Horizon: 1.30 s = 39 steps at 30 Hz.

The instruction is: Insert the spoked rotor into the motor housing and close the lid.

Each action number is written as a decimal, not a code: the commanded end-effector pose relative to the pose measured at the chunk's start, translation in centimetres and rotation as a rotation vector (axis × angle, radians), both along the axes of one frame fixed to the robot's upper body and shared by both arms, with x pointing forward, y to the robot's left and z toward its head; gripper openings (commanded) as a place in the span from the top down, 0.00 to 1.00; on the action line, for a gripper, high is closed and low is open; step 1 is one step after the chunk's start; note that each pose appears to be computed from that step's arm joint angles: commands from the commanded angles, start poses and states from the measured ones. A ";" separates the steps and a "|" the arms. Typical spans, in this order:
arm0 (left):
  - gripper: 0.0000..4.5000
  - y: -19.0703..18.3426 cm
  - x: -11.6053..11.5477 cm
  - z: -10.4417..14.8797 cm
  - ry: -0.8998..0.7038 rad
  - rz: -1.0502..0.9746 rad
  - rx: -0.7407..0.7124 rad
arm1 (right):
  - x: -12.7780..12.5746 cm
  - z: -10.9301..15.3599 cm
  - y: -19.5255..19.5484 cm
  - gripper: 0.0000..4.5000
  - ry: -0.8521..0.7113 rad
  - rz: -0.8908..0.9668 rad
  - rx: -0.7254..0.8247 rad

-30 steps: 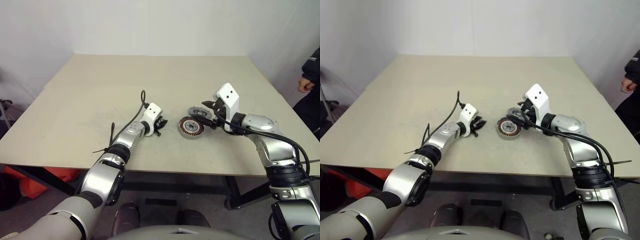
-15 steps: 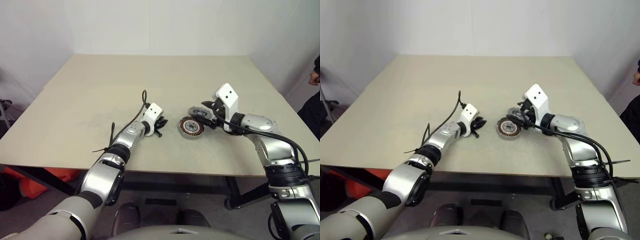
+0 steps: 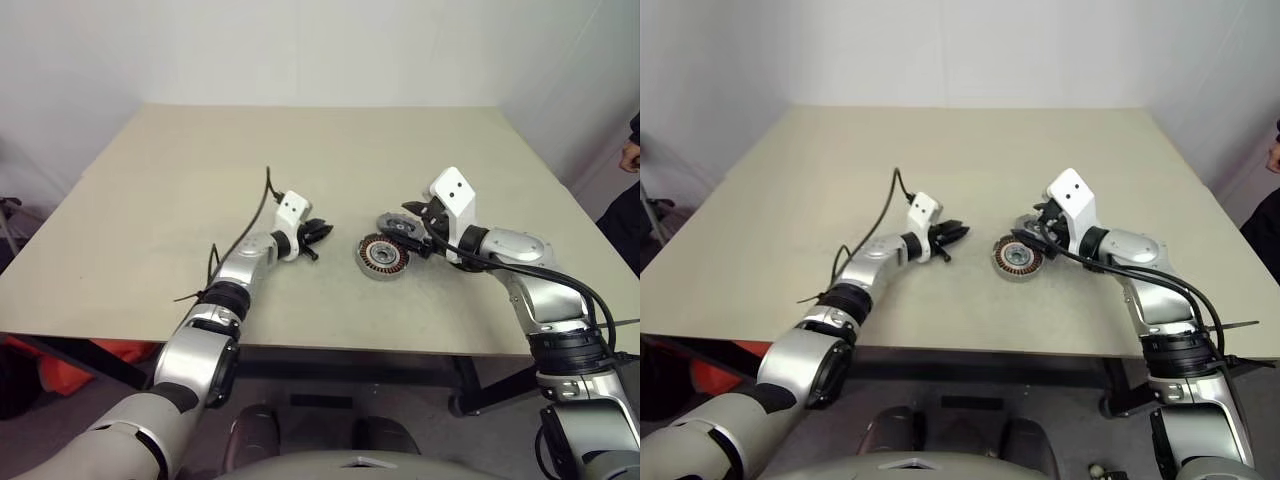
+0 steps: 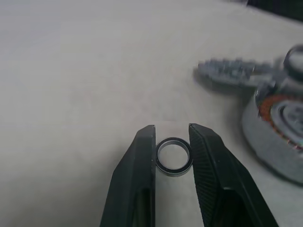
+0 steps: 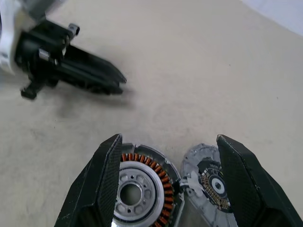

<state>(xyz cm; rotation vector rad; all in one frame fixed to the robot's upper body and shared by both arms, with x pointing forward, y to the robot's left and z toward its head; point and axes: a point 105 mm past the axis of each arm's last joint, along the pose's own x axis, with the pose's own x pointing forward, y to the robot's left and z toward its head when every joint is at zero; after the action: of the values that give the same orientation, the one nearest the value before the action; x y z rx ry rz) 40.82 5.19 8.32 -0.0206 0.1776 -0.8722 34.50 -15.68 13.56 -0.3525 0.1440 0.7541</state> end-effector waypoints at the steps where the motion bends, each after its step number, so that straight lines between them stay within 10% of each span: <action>1: 0.85 2.3 0.2 2.2 -0.025 -0.014 -0.032 | -0.6 0.5 1.3 0.20 -0.052 0.018 0.017; 9: 0.85 4.7 0.9 3.8 -0.021 0.004 -0.013 | -1.1 -0.3 2.1 0.20 -0.055 -0.006 0.045; 39: 0.85 -10.8 -3.6 3.1 -0.117 -0.536 0.145 | -7.5 -2.4 -2.2 0.20 -0.002 -0.072 -0.214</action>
<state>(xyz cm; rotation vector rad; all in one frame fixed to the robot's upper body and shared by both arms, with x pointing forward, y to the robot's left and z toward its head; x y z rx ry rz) 36.86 -5.02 9.66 0.1795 0.2012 -1.3781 26.81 -17.62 9.72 -0.5202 0.2887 0.7021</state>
